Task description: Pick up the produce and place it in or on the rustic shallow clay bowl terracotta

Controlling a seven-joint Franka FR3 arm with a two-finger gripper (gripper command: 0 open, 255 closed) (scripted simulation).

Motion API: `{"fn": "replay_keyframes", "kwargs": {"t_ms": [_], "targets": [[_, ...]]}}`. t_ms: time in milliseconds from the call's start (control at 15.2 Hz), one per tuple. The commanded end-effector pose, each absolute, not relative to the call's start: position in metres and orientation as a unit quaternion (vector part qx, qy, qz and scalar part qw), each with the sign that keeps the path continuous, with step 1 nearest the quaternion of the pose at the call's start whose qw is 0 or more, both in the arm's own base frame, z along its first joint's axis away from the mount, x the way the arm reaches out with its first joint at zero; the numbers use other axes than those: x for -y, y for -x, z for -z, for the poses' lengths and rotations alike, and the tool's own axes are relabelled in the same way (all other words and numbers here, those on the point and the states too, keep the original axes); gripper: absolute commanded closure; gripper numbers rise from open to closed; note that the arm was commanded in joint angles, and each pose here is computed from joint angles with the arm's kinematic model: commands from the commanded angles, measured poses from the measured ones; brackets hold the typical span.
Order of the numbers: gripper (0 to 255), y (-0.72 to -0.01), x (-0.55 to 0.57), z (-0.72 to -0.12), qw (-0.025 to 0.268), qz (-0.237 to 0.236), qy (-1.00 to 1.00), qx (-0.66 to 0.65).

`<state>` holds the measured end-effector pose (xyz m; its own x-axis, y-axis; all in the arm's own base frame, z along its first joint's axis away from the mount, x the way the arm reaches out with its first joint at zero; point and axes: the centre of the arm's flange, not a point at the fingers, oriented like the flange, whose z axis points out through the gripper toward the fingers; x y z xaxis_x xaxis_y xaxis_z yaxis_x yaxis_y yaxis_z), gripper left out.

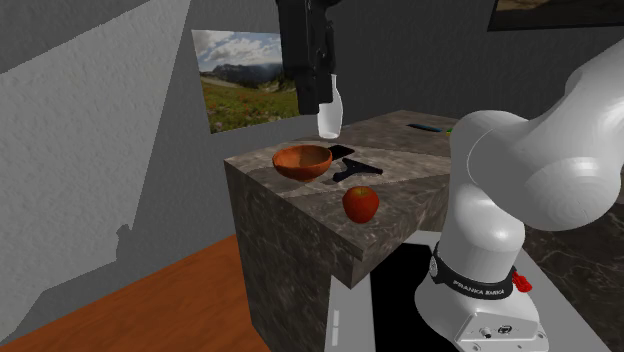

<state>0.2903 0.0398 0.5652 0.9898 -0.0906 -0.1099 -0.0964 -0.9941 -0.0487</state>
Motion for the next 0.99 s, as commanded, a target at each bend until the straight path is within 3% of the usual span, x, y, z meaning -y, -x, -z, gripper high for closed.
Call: {"fn": "replay_keyframes", "kwargs": {"t_ms": [0, 924], "targets": [[0, -0.290, -0.040, -0.565, 0.027, -0.054, 0.997, -0.047], [0, -0.254, 0.074, -0.427, 0.044, -0.131, 0.988, 0.066]]}}
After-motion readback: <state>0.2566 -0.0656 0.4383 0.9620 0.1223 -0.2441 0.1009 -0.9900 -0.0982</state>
